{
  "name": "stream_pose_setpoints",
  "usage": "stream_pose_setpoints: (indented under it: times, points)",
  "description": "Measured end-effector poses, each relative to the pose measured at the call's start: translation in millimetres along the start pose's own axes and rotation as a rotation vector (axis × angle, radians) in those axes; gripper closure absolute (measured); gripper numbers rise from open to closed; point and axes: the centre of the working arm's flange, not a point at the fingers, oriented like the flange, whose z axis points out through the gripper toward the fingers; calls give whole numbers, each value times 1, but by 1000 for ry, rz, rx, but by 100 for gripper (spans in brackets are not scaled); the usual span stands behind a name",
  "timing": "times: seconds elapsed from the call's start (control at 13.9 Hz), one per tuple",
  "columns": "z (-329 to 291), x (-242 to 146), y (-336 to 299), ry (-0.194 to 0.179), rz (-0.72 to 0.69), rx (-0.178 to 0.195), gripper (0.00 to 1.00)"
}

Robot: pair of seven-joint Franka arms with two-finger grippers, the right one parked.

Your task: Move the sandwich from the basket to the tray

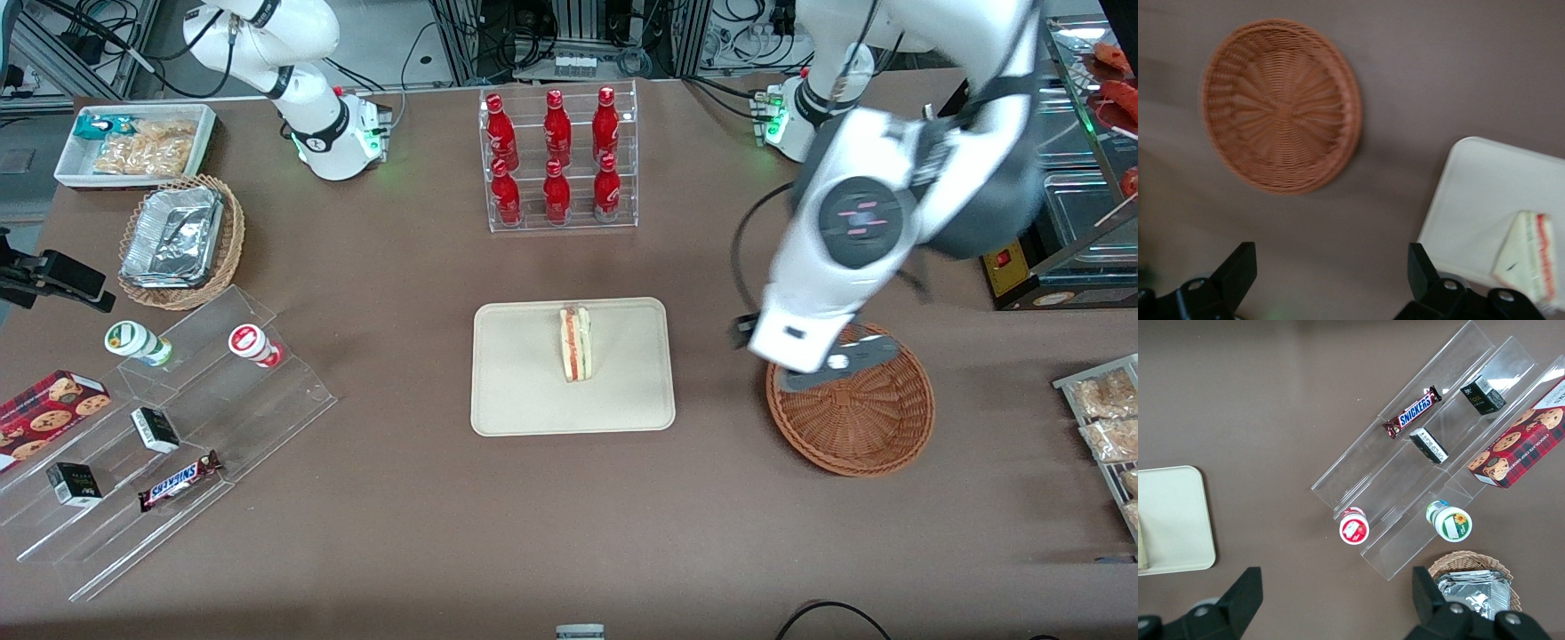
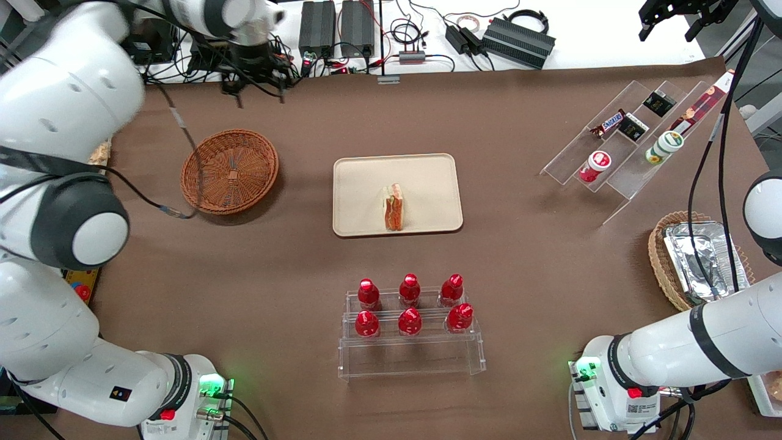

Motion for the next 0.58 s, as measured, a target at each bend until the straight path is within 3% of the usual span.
stream_pose_setpoints:
  times: [0.36, 0.58]
  points:
    - [-27, 16, -119, -70, 74, 1, 0]
    - [-39, 4, -158, -99, 115, -12, 0]
